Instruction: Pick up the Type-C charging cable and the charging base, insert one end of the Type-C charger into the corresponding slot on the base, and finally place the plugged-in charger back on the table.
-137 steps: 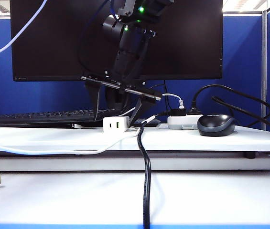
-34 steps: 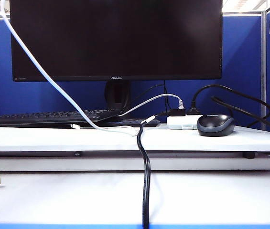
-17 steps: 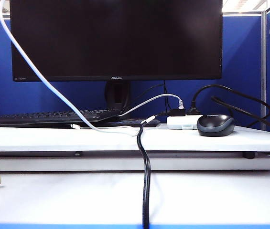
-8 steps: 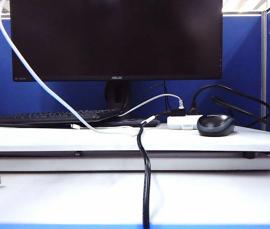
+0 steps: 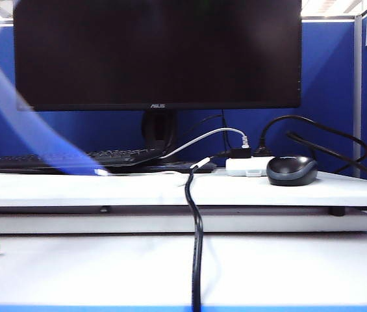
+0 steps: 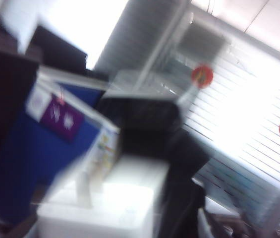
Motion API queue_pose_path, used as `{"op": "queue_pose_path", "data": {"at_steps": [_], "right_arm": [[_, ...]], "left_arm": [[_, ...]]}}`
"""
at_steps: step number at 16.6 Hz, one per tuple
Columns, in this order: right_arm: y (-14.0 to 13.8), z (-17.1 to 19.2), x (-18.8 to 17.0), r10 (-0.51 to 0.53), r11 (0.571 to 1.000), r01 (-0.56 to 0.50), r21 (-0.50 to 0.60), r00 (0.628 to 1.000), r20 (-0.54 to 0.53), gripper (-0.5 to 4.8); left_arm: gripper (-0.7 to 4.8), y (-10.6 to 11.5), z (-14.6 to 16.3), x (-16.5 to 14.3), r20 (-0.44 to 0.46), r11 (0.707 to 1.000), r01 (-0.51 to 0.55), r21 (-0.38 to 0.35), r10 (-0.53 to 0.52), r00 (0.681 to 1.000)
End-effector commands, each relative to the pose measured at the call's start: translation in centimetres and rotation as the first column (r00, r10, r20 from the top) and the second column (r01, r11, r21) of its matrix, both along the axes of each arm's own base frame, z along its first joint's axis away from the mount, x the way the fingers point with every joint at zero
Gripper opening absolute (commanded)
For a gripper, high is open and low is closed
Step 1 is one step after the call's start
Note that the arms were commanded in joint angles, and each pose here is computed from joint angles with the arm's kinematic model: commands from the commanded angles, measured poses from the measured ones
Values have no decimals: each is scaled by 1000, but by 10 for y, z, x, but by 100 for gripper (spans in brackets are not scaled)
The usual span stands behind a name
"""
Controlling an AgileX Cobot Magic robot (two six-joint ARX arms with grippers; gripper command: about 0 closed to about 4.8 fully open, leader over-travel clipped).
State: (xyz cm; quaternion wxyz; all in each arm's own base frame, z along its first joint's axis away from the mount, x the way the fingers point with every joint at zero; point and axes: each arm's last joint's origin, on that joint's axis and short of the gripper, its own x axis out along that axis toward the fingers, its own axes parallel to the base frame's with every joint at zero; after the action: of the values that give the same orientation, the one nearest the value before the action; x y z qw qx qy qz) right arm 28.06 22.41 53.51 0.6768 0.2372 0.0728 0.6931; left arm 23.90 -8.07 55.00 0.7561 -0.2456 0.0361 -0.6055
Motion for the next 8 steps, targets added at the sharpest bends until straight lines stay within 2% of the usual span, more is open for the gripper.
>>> {"op": "queue_pose_path", "data": {"at_steps": [1,2,3,4,5,6,8], "right_arm": [[-7,-1,7,-39,999,39,-1,999,0,-7],[-10,-6,12,-83,996,82,-32,996,-25,-6],[-10,-13,16,-154,985,152,-81,988,-22,-7],[-8,-30,22,-283,940,272,-207,959,-25,-6],[-7,-43,27,-343,899,324,-294,939,-14,-6],[0,-78,41,-398,805,338,-487,917,-21,-7],[10,-103,52,-381,768,295,-569,924,-36,-6]], "left_arm": [[386,12,7,-5,79,999,-37,-4,37,996],[368,26,4,1,72,995,-99,18,98,993],[336,32,4,2,80,992,-127,24,125,989],[153,40,4,3,125,985,-172,33,166,978],[74,44,4,3,132,981,-190,34,184,974],[-6,44,5,2,142,981,-193,35,186,972],[-6,44,5,2,141,981,-193,35,186,972]]}}
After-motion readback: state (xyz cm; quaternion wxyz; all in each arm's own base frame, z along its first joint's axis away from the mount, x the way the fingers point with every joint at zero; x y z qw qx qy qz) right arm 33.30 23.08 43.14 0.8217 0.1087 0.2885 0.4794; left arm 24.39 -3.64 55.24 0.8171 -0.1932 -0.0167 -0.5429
